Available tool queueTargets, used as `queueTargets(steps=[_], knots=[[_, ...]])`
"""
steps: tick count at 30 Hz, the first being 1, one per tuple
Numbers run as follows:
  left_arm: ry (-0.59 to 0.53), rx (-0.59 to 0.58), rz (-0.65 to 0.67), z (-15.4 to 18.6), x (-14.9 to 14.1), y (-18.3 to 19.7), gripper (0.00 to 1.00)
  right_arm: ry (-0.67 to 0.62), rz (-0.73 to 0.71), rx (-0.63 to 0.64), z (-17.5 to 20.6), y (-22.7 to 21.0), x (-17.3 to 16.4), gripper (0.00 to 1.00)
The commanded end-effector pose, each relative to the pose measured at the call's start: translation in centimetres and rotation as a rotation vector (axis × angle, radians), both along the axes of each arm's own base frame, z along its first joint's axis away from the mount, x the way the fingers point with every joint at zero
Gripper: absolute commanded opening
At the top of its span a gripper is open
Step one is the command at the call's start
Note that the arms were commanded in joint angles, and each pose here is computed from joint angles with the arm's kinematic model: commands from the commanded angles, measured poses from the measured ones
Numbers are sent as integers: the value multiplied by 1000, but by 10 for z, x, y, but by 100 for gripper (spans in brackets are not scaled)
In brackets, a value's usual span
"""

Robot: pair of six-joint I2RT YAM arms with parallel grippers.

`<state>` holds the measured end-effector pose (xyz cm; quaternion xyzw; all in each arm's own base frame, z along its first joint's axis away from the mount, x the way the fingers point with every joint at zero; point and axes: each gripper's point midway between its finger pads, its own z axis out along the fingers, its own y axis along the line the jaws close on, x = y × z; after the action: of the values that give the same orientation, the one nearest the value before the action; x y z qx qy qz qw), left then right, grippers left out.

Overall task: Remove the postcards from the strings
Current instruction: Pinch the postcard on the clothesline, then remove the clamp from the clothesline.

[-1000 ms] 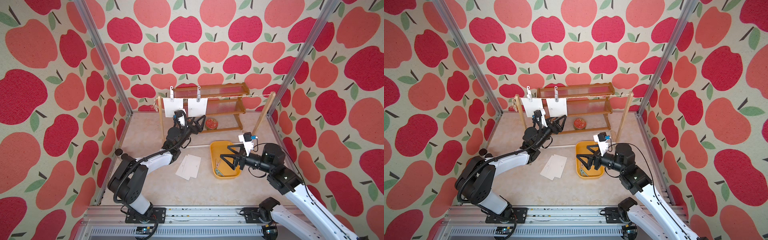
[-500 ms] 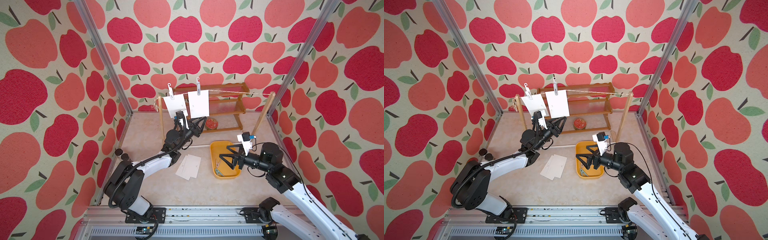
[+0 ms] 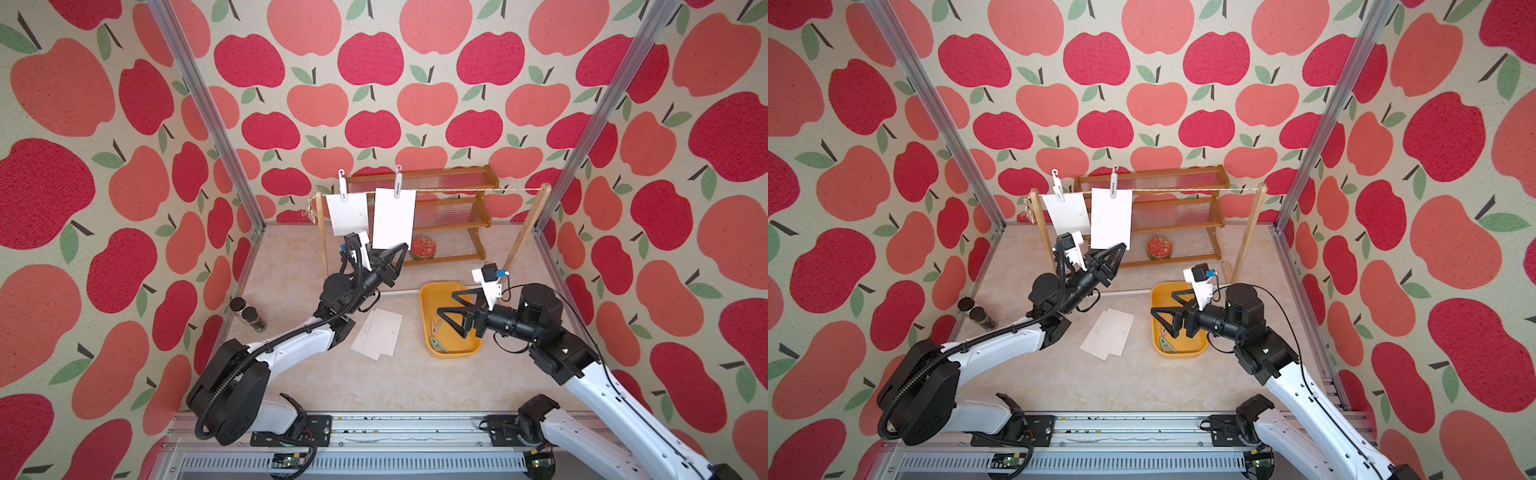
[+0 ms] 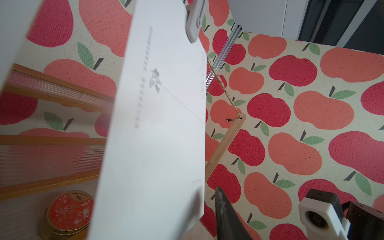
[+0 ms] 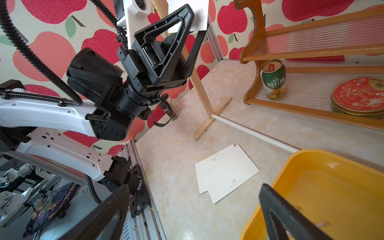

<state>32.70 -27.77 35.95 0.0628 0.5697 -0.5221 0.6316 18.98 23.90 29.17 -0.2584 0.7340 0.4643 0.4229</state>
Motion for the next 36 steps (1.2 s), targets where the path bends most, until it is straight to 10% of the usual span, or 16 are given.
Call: queueTargets(steps=[1,10,36], knots=[[-37,-15,28,12,-7,9,34,-17,26,20,2,5,-3,99],[-1,6,25,14,-12,11,0,-79,59,41,36,12,-3,99],[64,-48,-31,36,12,16,0,-265,84,111,221,71,123,97]])
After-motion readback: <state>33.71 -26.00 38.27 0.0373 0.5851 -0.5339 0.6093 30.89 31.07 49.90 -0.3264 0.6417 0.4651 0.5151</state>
